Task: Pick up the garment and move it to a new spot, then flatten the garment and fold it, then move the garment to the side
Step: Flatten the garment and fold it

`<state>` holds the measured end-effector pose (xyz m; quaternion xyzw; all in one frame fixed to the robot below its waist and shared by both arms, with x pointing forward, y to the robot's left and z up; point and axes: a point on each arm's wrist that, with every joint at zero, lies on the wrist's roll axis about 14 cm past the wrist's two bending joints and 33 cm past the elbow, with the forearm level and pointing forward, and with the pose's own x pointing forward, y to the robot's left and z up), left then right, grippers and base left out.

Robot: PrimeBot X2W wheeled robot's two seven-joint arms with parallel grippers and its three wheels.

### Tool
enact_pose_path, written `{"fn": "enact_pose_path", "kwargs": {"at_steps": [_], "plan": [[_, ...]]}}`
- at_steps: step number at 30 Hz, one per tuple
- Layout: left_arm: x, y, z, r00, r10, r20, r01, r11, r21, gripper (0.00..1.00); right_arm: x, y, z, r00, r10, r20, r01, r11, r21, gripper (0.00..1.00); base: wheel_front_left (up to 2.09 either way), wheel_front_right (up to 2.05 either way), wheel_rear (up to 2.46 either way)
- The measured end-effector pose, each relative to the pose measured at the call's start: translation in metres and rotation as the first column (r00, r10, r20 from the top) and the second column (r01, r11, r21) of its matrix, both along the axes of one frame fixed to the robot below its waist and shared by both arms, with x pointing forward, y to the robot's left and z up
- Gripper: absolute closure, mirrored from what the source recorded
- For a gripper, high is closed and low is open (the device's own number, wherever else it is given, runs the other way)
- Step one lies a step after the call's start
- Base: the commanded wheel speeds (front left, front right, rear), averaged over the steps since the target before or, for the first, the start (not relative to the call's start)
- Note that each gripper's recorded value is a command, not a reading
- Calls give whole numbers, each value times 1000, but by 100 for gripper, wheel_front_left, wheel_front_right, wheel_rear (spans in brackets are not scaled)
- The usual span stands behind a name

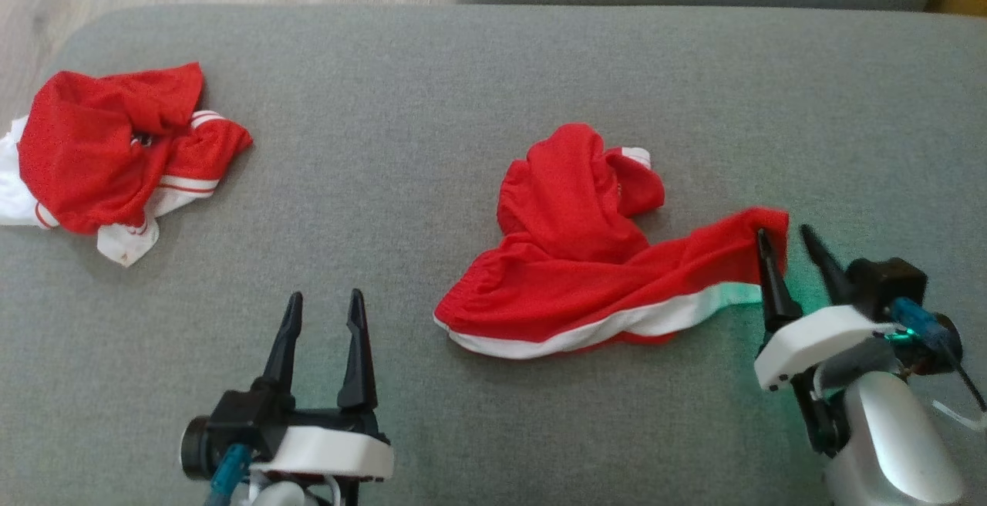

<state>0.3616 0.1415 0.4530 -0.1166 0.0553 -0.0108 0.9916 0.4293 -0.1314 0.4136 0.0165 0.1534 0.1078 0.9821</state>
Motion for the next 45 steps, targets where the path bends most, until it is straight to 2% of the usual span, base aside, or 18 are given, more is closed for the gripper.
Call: {"fn": "enact_pose_path", "kwargs": {"at_steps": [7,14,23,32,45], "plan": [[-3,-8,13,999,-29,40,29,1000,-3,0,-7,-15,30,991,-55,120,54,998,14,0,0,0,0],[-10,-14,25,995,-52,80,53,999,-6,0,-34,-16,50,978,-73,195,67,997,39,0,0,0,0],[-26,-17,18,997,-54,57,56,998,-25,0,-59,-15,59,975,-75,211,61,996,69,0,0,0,0],[-31,-13,12,998,-46,33,47,999,-18,0,-58,-9,67,973,-60,225,44,996,79,0,0,0,0],[-31,-14,6,998,-56,6,56,998,-20,0,-59,-6,58,980,-54,190,38,996,85,0,0,0,0]]}}
